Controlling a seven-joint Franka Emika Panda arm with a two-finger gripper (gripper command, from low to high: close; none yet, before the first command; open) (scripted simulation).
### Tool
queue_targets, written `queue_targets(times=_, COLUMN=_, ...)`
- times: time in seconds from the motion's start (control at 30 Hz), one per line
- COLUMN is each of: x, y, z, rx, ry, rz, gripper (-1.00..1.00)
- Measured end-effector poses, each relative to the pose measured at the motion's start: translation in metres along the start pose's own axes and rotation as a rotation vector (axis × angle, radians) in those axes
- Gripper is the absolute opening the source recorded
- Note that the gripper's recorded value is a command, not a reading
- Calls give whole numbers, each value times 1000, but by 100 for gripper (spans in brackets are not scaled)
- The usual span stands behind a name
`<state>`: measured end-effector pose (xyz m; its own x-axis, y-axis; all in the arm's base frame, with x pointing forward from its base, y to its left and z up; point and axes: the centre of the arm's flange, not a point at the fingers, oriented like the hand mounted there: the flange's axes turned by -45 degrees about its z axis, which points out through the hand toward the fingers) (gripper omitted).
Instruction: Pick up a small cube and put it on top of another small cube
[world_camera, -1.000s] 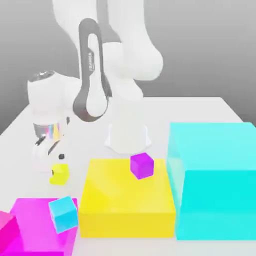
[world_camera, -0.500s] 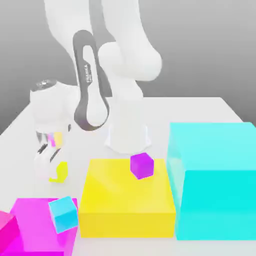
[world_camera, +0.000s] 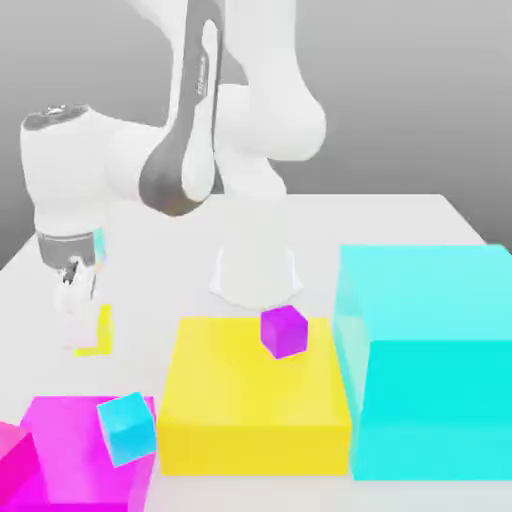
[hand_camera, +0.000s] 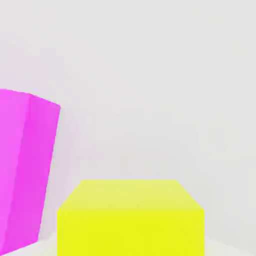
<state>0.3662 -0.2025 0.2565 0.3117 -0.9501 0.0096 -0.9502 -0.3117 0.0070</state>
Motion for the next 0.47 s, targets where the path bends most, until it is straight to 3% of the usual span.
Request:
queue_targets(times=0.2, x=-25, y=-100, z=-57, rx=9, ry=-7, rz=-298, gripper=-100)
queue_targets(times=0.33, x=-28, y=-116, z=-21, rx=11, ry=-9, rz=-343, gripper=-100)
queue_targets(times=0.37, x=-26, y=-114, z=-10, rx=11, ry=-9, rz=-338, gripper=100)
queue_targets(times=0.47, x=-26, y=-114, z=-10, rx=11, ry=-9, rz=-338, gripper=100)
